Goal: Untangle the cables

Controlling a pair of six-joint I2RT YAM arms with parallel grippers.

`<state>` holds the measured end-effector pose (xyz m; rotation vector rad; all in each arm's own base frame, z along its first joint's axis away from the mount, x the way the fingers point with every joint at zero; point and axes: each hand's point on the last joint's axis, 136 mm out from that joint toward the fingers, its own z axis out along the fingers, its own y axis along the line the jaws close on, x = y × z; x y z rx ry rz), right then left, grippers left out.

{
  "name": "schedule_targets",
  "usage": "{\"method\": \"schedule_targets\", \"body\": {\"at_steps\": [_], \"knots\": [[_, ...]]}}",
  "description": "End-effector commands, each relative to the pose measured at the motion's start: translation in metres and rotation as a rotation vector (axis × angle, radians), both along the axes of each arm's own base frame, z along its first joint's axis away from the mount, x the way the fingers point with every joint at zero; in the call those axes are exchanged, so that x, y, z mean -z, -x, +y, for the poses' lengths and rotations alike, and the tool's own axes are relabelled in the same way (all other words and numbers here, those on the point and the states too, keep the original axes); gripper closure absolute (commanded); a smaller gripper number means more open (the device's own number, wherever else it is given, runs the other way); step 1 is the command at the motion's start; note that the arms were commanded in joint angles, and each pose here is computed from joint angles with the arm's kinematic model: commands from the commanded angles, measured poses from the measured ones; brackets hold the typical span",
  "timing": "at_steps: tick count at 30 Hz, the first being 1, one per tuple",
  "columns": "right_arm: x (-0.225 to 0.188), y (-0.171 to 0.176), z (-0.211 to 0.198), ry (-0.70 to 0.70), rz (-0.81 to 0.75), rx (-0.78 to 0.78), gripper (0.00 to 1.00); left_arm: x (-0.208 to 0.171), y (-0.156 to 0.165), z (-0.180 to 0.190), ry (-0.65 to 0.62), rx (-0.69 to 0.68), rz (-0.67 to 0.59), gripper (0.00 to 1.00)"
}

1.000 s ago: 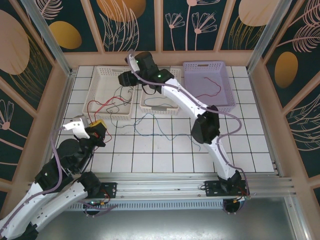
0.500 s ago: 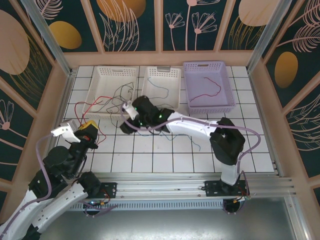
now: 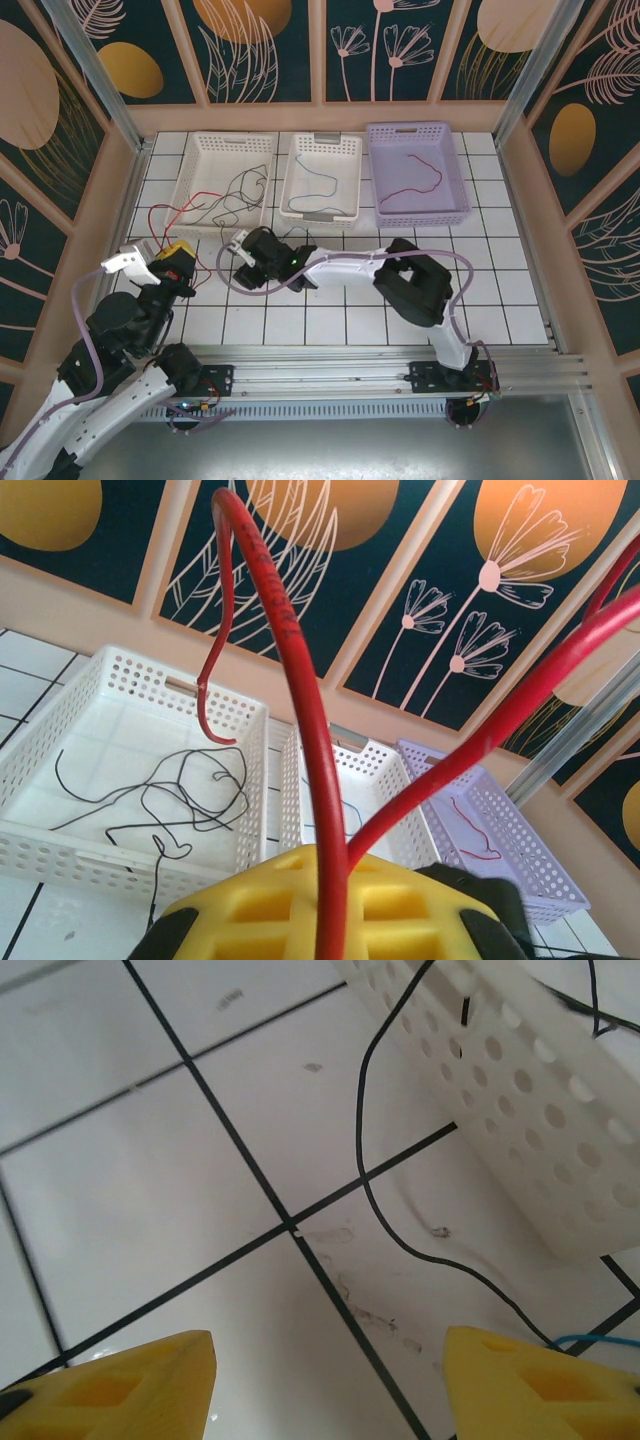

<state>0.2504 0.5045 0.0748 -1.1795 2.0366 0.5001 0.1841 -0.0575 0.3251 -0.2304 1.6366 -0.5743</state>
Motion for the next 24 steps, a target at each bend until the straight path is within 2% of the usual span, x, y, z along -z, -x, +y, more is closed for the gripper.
{"method": "schedule_targets", "body": {"at_steps": [1, 11, 19, 22, 24], "knots": [[-0.005, -0.013, 0.009, 0.022, -0.130, 0.054, 0.38, 0.001, 0.000, 0.004, 0.002, -0.023, -0.001, 1.00], [0.005, -0.041, 0.011, 0.097, -0.290, 0.149, 0.39, 0.002, -0.001, 0.002, -0.006, -0.014, 0.000, 1.00], [0.020, -0.048, 0.014, 0.138, -0.314, 0.157, 0.40, 0.002, -0.001, 0.001, -0.008, -0.010, 0.000, 1.00], [0.022, -0.051, 0.015, 0.140, -0.320, 0.169, 0.42, 0.002, -0.001, 0.001, -0.009, -0.009, 0.000, 1.00], [0.024, -0.054, 0.016, 0.144, -0.324, 0.177, 0.48, 0.002, -0.001, 0.001, -0.009, -0.009, -0.001, 1.00]]}}
